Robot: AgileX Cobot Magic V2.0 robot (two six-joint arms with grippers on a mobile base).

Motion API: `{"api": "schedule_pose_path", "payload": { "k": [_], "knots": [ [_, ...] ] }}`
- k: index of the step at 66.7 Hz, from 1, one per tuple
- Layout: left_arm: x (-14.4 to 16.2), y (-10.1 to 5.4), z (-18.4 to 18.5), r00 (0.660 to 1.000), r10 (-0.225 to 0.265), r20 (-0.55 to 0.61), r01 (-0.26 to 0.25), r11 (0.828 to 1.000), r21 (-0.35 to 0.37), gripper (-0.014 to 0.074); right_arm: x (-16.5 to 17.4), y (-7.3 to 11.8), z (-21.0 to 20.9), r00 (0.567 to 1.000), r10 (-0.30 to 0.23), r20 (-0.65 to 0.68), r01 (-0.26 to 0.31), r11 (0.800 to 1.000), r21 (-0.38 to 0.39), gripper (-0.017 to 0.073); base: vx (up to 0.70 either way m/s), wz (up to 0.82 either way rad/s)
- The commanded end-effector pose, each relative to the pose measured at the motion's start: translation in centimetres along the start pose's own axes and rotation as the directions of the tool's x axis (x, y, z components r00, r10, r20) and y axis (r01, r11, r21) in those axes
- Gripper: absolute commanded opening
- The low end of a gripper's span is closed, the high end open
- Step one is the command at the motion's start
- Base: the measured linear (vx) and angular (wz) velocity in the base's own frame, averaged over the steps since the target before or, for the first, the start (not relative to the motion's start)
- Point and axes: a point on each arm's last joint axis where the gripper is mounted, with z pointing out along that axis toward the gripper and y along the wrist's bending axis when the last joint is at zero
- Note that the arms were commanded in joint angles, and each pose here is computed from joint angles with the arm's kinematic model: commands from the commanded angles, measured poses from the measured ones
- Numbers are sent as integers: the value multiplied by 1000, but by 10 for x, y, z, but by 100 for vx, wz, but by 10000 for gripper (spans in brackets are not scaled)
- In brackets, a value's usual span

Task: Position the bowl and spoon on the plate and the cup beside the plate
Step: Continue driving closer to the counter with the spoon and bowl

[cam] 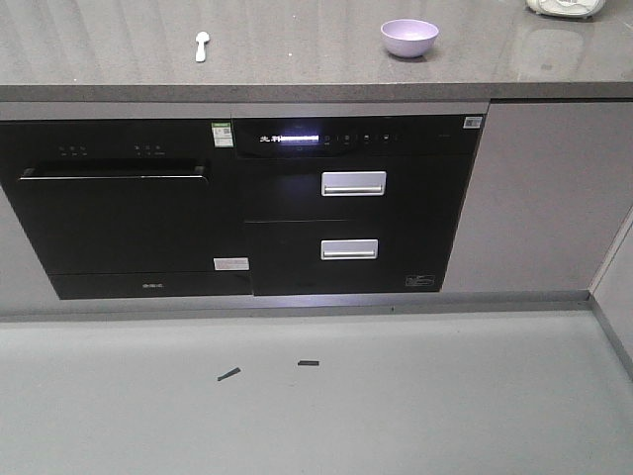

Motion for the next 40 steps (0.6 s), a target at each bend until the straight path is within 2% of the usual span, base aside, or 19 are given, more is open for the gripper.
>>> {"api": "schedule_pose_path", "payload": {
  "k": [1,40],
  "knots": [
    [-8,-2,1,998,-11,62,10,1000,19,-6,-6,1,-1,997,-11,82,12,1000,-5,-3,9,-2],
    [-8,-2,1,998,-11,62,10,1000,19,-6,-6,1,-1,997,-11,82,12,1000,-5,-3,10,-2]
  ]
}}
